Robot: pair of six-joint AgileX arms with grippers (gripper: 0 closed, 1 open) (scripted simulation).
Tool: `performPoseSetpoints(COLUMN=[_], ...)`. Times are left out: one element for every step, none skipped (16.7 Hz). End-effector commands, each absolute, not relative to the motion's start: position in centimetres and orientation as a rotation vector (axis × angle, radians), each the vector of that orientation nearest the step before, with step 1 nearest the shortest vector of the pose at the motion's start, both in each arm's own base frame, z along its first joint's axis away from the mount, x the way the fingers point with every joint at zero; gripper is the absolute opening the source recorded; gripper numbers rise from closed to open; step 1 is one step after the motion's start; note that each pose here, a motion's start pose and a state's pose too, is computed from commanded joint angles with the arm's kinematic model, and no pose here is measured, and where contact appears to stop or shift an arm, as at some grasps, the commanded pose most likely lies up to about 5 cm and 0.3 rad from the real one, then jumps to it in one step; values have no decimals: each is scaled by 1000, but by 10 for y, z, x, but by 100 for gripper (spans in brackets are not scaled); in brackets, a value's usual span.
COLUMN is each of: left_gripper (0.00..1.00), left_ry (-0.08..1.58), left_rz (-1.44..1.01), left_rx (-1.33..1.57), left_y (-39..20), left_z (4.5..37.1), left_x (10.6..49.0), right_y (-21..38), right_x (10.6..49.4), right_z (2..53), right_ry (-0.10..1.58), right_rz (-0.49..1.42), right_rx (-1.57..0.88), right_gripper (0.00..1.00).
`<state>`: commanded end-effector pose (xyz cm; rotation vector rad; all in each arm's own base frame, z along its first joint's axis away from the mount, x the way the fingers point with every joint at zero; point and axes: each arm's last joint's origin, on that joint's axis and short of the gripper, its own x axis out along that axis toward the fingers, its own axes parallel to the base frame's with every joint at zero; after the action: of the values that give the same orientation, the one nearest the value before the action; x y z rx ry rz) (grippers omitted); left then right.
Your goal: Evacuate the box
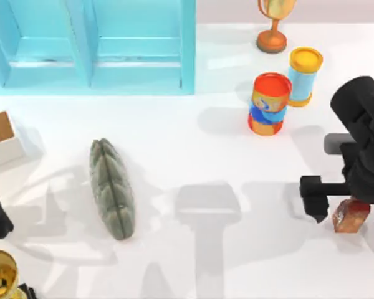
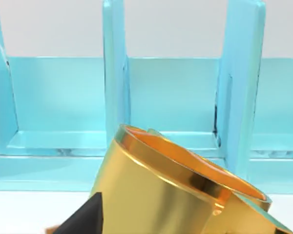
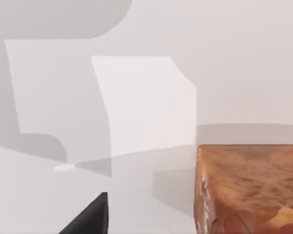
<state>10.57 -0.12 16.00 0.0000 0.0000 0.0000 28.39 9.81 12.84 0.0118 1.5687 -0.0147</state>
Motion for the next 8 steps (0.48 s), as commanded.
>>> performPoseSetpoints(left_gripper=[100, 100, 100, 100, 100, 100, 100, 100], left_ry=[0, 0, 0, 0, 0, 0, 0, 0], left_rz=[0, 0, 0, 0, 0, 0, 0, 0], left_rx=[0, 0, 0, 0, 0, 0, 0, 0], left_y=[-1, -1, -1, -1, -1, -1, -1, -1], left_z=[160, 160, 160, 160, 160, 160, 160, 160], left_x=[106, 106, 106, 106, 106, 106, 106, 106], right_y=[98, 99, 99, 99, 99, 99, 99, 99], right_x=[284, 285, 286, 287, 287, 287, 287, 286], right_z=[131, 136, 142, 149, 158, 167, 176, 185], right_ry=[1569, 1569, 1570, 1572, 1574, 1575, 1576, 1576], right_rz=[-15, -15, -15, -16, -16, -17, -17, -17], right_rx=[12, 12, 11, 11, 10, 10, 10, 10], right_gripper=[100, 100, 100, 100, 100, 100, 100, 100])
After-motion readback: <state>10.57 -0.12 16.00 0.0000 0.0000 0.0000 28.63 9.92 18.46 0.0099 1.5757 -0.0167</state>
